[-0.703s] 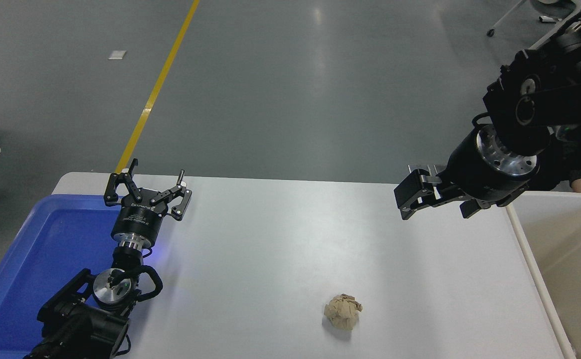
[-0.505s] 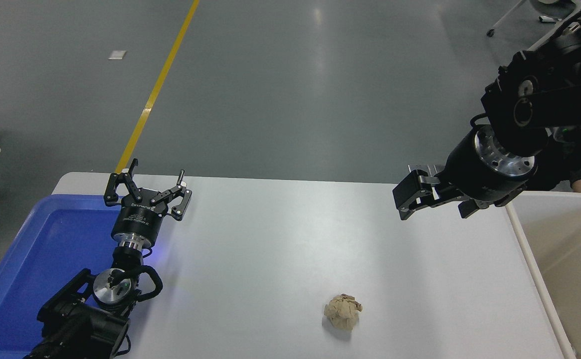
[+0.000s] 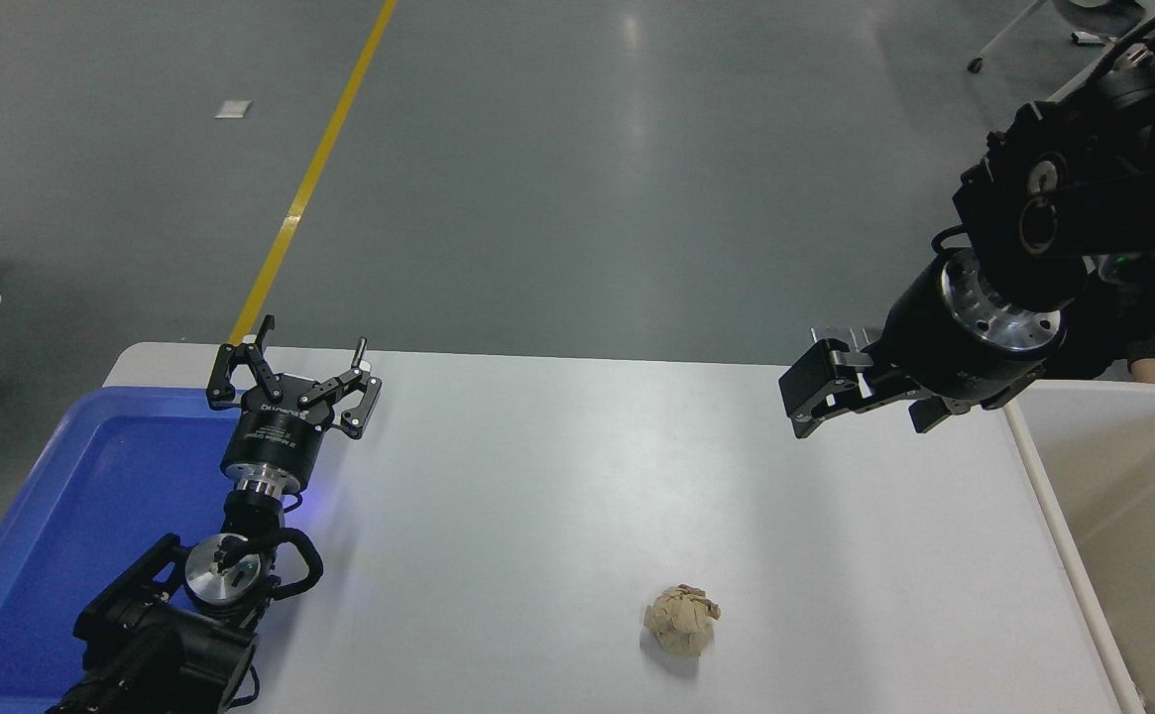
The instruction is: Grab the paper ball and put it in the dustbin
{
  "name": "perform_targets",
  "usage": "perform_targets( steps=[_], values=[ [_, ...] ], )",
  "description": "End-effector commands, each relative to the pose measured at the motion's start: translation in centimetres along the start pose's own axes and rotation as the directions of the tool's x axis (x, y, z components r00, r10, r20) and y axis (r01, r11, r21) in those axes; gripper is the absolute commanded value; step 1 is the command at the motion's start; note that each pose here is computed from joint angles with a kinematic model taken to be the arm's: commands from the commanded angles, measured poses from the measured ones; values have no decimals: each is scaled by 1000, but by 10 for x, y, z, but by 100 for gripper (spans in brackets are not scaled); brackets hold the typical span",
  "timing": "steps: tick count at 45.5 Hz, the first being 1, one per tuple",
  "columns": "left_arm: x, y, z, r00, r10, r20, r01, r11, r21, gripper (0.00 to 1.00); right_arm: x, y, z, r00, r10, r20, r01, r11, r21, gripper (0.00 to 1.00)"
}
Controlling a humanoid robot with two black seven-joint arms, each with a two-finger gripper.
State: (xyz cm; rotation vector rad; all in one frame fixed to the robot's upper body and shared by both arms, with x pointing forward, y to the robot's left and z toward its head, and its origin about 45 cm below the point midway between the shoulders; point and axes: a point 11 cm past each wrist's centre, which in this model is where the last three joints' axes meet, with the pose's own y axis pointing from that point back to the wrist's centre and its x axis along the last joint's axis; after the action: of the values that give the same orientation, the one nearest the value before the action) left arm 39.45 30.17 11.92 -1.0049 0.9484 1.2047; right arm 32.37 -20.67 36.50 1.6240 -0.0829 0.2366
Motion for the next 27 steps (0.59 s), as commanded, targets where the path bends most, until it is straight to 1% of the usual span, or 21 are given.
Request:
perform_targets(
  steps=[1,8,14,20,27],
  values=[
    [0,0,0,1000,0,0,0,1000,0,99,0,-1,-17,1000,3,-3,-3,998,55,100],
    [0,0,0,1000,0,0,0,1000,2,99,-1,-7,-30,1000,-2,10,1,996,84,100],
    [0,0,0,1000,1,1,-1,1000,0,99,1,-19,-41,999,38,-15,-37,996,86,100],
    [0,0,0,1000,1,1,-1,1000,0,99,-4,-52,-48,995,85,-43,-81,994,75,100],
    [0,0,0,1000,0,0,0,1000,0,99,-24,-97,-60,996,66,-55,-60,992,110,100]
  ],
)
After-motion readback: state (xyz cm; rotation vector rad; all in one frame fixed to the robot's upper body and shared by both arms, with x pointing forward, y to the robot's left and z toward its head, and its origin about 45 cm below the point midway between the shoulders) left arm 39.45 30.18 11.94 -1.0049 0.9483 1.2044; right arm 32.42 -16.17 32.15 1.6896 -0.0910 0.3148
